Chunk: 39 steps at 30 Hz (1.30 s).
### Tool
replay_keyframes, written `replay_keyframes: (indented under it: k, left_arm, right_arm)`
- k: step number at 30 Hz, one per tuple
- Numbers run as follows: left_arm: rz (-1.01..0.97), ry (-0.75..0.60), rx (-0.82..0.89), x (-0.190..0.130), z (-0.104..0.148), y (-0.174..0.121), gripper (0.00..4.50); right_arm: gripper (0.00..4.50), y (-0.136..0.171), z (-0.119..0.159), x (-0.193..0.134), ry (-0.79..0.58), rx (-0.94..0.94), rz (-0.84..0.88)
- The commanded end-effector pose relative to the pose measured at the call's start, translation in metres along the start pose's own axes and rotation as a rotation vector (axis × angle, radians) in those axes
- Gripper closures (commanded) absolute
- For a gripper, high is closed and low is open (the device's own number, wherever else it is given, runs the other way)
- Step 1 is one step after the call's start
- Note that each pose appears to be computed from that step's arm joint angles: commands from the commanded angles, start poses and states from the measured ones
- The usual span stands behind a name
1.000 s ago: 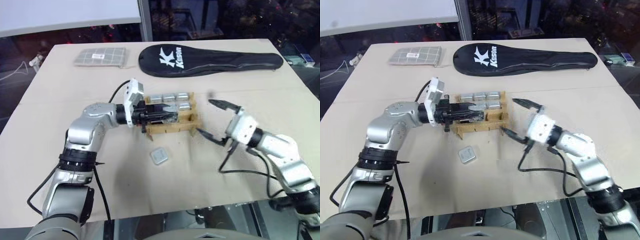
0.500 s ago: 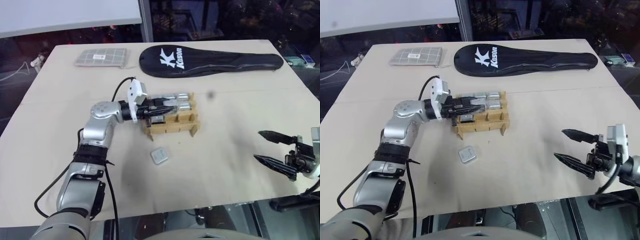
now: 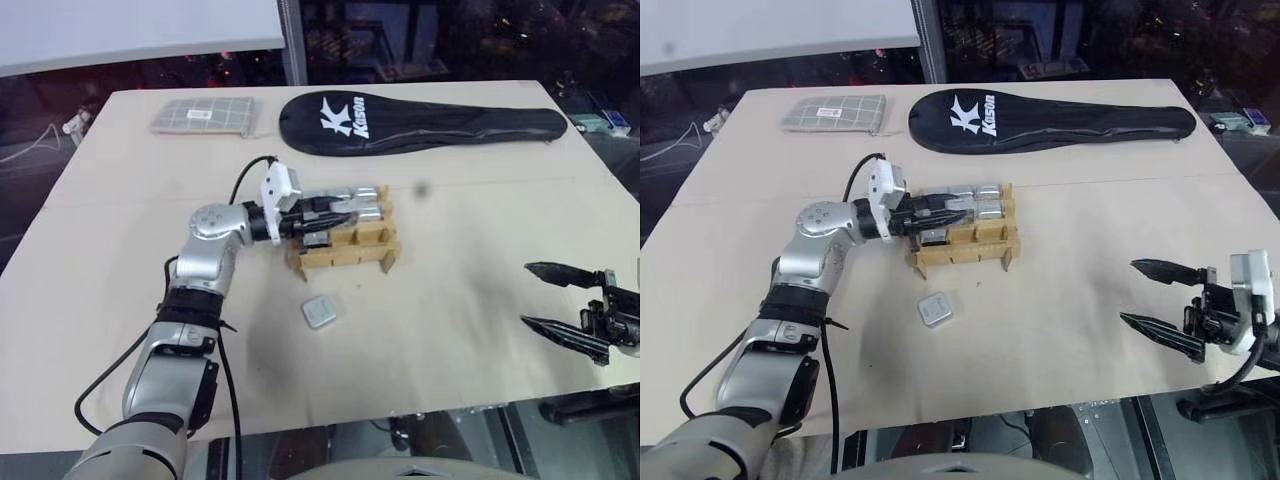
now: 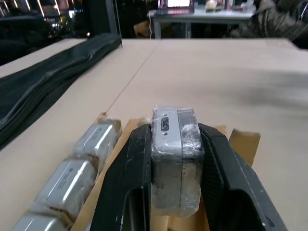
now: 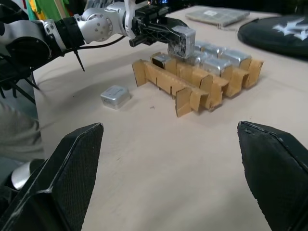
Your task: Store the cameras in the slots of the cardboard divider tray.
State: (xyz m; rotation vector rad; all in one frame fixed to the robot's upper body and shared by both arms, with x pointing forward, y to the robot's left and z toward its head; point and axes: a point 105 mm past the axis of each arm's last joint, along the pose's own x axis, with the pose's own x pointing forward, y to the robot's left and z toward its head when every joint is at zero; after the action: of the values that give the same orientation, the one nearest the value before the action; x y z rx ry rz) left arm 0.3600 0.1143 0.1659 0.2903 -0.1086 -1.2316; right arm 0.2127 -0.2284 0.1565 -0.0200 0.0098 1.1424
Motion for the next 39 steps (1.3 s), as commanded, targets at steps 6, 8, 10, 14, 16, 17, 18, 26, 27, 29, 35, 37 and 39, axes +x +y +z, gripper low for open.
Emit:
replay_keyframes:
  k: [6, 8, 10, 14, 16, 17, 18, 26, 27, 29, 35, 37, 39]
  left_arm:
    - [-0.085, 0.05, 0.038, 0.001, -0.005, -0.009, 3.74]
    - [-0.101, 0.068, 0.039, -0.001, -0.009, -0.013, 3.74]
    - [-0.076, 0.056, 0.039, 0.0, -0.009, -0.01, 3.74]
    - [-0.037, 0.044, 0.044, 0.002, -0.009, -0.005, 3.74]
    - [-0.044, 0.058, 0.031, 0.002, -0.013, -0.006, 3.74]
    - [-0.051, 0.066, 0.016, 0.002, -0.016, -0.008, 3.74]
    - [-0.057, 0.07, 0.003, 0.002, -0.017, -0.009, 3.74]
    - [-0.056, 0.046, -0.004, 0.006, -0.018, -0.01, 3.74]
    - [-0.066, 0.046, -0.006, 0.006, -0.018, -0.012, 3.74]
    - [-0.076, 0.047, -0.007, 0.007, -0.018, -0.014, 3.74]
    - [-0.108, 0.074, -0.006, 0.007, -0.025, -0.02, 3.74]
    - [-0.137, 0.109, -0.009, 0.007, -0.029, -0.023, 2.7]
    - [-0.167, 0.149, -0.007, 0.005, -0.034, -0.026, 1.89]
  right_arm:
    - [0.09, 0.006, 0.008, 0.0, -0.003, -0.047, 0.004]
    - [0.09, 0.007, 0.009, 0.0, -0.005, -0.05, 0.002]
    - [0.09, 0.007, 0.009, 0.001, -0.011, -0.05, 0.0]
    - [0.09, 0.006, 0.01, 0.001, -0.017, -0.054, -0.005]
    - [0.09, 0.005, 0.011, 0.001, -0.019, -0.056, -0.009]
    - [0.09, 0.004, 0.012, 0.001, -0.02, -0.056, -0.013]
    - [0.09, 0.002, 0.012, 0.0, -0.023, -0.054, -0.02]
    - [0.09, 0.0, 0.015, -0.001, -0.025, -0.055, -0.03]
    - [0.09, 0.0, 0.015, -0.001, -0.025, -0.055, -0.029]
    - [0.09, 0.0, 0.015, -0.002, -0.024, -0.052, -0.03]
    - [0.09, -0.002, 0.014, -0.003, -0.019, -0.042, -0.037]
    - [0.0, -0.002, 0.014, -0.004, -0.013, -0.044, -0.033]
    - [0.0, -0.002, 0.014, -0.004, -0.009, -0.045, -0.029]
